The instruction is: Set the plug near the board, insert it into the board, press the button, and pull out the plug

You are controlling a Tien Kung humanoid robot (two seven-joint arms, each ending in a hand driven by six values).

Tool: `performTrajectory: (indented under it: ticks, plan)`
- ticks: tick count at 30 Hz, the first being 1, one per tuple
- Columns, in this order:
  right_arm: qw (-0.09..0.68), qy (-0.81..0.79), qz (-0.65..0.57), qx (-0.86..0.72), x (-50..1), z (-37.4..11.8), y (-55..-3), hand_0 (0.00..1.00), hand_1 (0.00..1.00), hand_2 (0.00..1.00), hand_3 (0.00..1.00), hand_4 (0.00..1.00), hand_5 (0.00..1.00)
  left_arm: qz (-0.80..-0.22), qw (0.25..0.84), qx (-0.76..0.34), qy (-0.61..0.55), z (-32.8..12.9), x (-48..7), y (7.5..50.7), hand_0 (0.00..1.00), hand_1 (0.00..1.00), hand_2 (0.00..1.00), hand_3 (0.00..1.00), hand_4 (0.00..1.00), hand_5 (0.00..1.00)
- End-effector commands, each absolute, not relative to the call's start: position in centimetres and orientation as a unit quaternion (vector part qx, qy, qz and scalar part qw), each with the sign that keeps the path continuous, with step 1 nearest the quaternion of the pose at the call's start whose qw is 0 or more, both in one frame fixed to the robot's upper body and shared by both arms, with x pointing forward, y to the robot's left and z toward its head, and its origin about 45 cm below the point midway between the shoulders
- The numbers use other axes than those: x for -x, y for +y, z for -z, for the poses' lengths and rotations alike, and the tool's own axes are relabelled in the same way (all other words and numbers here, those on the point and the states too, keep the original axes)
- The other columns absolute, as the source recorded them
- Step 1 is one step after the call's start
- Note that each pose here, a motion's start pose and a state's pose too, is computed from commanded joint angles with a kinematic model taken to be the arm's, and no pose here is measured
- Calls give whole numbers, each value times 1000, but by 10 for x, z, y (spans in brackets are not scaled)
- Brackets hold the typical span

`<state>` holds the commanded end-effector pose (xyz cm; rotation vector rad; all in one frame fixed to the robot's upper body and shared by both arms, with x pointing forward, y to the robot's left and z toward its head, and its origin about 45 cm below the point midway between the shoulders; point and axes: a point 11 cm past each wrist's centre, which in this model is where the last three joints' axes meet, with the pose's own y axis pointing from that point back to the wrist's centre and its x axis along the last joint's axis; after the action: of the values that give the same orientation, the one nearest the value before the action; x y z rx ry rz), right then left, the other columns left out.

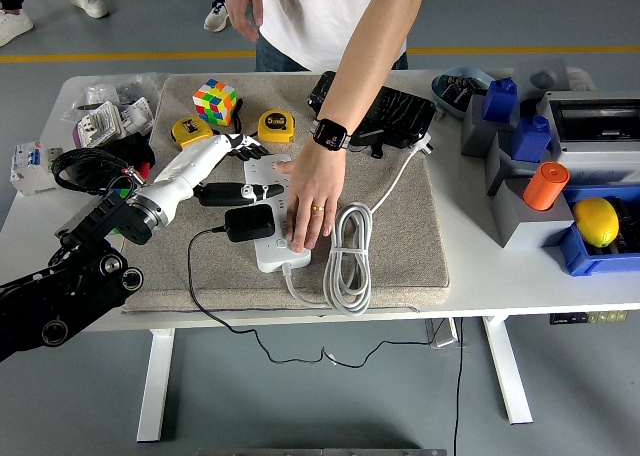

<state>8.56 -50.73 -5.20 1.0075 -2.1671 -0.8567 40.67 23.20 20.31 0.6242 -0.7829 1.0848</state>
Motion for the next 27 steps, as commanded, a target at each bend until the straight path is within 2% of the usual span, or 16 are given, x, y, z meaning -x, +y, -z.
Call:
performTrajectory:
  ticks: [16, 21, 22, 27]
  plan:
    - [296, -816, 322, -378, -85, 52, -508, 703, 707, 704, 591, 998, 539, -536, 719, -272, -349, -211, -409, 260, 724, 742, 732, 729, 998, 715]
    - [295, -815, 323, -379, -87, 52, -507, 704, 707, 704, 591, 998, 539, -575, 712, -243, -322, -213, -410, 274, 729, 749, 742, 730, 998, 711]
    - [295, -815, 323, -379, -88, 52, -507, 704, 707, 705, 591, 998, 541, -587, 710, -232, -313, -213, -410, 278, 751, 778, 784, 738, 998, 720]
    - [299, -813, 326, -377, -85, 53, -508, 704, 707, 705, 591, 998, 541, -635, 699, -185, -273, -212, -409, 301, 751, 778, 784, 738, 998, 720]
